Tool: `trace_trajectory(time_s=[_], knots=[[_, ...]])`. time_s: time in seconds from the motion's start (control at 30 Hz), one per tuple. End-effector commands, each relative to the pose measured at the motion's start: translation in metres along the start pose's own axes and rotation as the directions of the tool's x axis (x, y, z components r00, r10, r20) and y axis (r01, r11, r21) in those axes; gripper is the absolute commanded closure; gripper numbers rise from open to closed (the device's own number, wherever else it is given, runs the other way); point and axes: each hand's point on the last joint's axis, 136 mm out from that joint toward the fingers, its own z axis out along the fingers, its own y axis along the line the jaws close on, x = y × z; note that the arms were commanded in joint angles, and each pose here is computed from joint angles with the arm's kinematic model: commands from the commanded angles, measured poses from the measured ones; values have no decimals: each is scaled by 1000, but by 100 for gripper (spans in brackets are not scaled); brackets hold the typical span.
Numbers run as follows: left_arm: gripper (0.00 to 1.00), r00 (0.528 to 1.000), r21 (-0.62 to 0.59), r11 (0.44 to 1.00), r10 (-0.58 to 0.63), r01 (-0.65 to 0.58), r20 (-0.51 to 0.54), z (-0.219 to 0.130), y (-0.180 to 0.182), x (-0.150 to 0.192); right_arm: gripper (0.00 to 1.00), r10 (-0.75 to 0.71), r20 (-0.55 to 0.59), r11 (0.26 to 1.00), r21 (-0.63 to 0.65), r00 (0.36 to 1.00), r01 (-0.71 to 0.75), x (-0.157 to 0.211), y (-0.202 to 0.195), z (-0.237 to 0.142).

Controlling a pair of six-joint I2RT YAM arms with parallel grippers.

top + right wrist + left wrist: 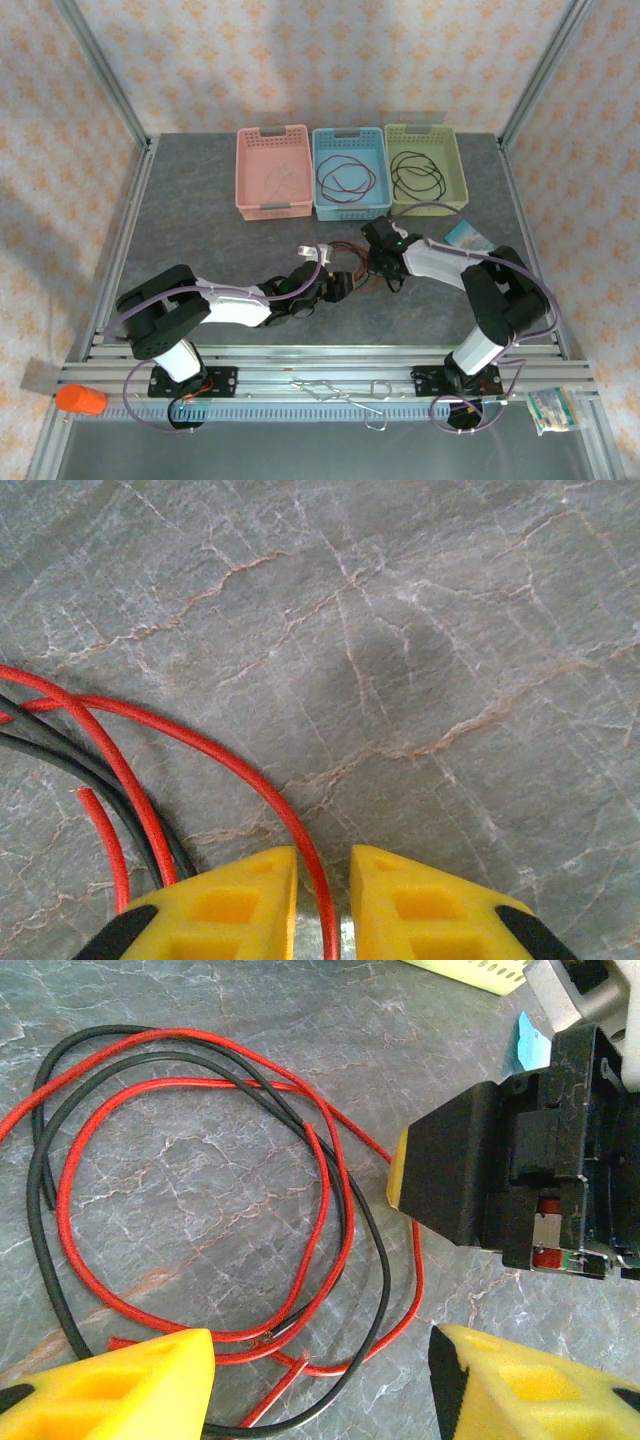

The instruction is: Untangle the cables

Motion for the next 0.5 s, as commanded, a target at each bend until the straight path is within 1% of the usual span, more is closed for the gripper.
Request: trace_trajectory(time_s=[0.0, 0.2, 0.37, 0.47], knots=[[40, 999, 9, 1000, -20, 20, 47, 1, -3, -13, 81, -10, -30, 999, 48, 999, 12, 9, -8, 6], [40, 998, -18, 1000, 2, -1, 69, -4, 0, -20, 87, -12, -21, 999, 46, 1000, 13, 7, -8, 4], [40, 993, -51, 998, 36, -31, 110, -17, 3, -41, 94, -22, -2, 997, 75, 1000, 22, 1, -12, -5], [40, 988, -76, 996, 60, -50, 139, -27, 5, -56, 97, -33, 46, 996, 79, 998, 29, -10, -14, -21]])
